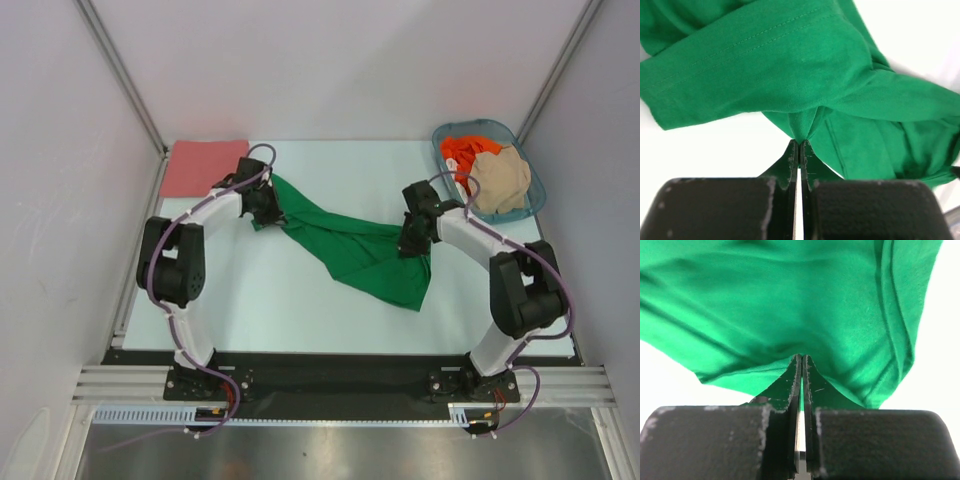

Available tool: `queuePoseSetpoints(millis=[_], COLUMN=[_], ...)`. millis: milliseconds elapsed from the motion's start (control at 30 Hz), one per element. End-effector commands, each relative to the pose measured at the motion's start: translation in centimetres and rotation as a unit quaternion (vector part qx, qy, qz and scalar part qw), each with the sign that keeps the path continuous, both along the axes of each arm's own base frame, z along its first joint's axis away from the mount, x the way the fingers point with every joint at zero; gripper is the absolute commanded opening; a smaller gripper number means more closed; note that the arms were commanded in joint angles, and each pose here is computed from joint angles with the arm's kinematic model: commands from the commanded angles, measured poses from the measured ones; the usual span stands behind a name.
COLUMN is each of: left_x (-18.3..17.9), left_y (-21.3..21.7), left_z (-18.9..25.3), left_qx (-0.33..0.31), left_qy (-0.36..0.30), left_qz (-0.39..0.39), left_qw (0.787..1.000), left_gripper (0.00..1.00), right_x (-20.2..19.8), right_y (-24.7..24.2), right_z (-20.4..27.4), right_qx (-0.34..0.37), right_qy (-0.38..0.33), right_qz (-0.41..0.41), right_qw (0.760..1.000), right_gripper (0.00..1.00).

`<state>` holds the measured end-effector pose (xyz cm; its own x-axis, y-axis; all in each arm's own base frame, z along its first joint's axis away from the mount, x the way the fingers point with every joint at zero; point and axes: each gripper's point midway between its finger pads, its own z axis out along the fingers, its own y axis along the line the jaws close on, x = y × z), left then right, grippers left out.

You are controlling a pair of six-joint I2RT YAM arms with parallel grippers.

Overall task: Fold and stack the t-shirts
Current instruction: Flatten the tshirt out

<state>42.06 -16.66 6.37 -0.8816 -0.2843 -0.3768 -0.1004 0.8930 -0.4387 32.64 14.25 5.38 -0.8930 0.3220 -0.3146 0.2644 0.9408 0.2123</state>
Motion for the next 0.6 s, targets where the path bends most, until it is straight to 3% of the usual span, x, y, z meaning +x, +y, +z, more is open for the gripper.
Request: queuePoseSetpoints(millis=[0, 133, 300, 433, 567], left_x=[0.3, 0.3, 1.4, 0.5, -1.5], left_y=[-0.6, -0.2, 0.9, 1.5, 2.9], left_z=[5.3, 9.5, 18.4, 25.9, 33.0], left_qx=[-0.038, -0.077, -0.107, -0.149, -0.199], left_qy=[-0.033, -0.037, -0.092, -0.150, -0.207], left_qz=[0.009, 0.048, 0.087, 0.092, 0.100], left_qw=[0.999, 0.995, 0.986, 0.973, 0.953], left_gripper=[0.00, 0.00, 0.00, 0.00, 0.00], right_x=[3.4, 6.9, 10.5, 10.1, 7.1], right_y=[-0.8, -2.9, -7.9, -10.5, -12.2], right_z=[6.9, 13.0, 24.3, 33.4, 41.5], right_qx=[0.006, 0.030, 0.011, -0.002, -0.026], right_qy=[-0.110, -0.218, -0.353, -0.443, -0.530], right_qz=[-0.004, -0.020, -0.053, -0.067, -0.072], right_qw=[0.994, 0.975, 0.934, 0.894, 0.845], right_gripper=[0.00, 0.00, 0.00, 0.00, 0.00])
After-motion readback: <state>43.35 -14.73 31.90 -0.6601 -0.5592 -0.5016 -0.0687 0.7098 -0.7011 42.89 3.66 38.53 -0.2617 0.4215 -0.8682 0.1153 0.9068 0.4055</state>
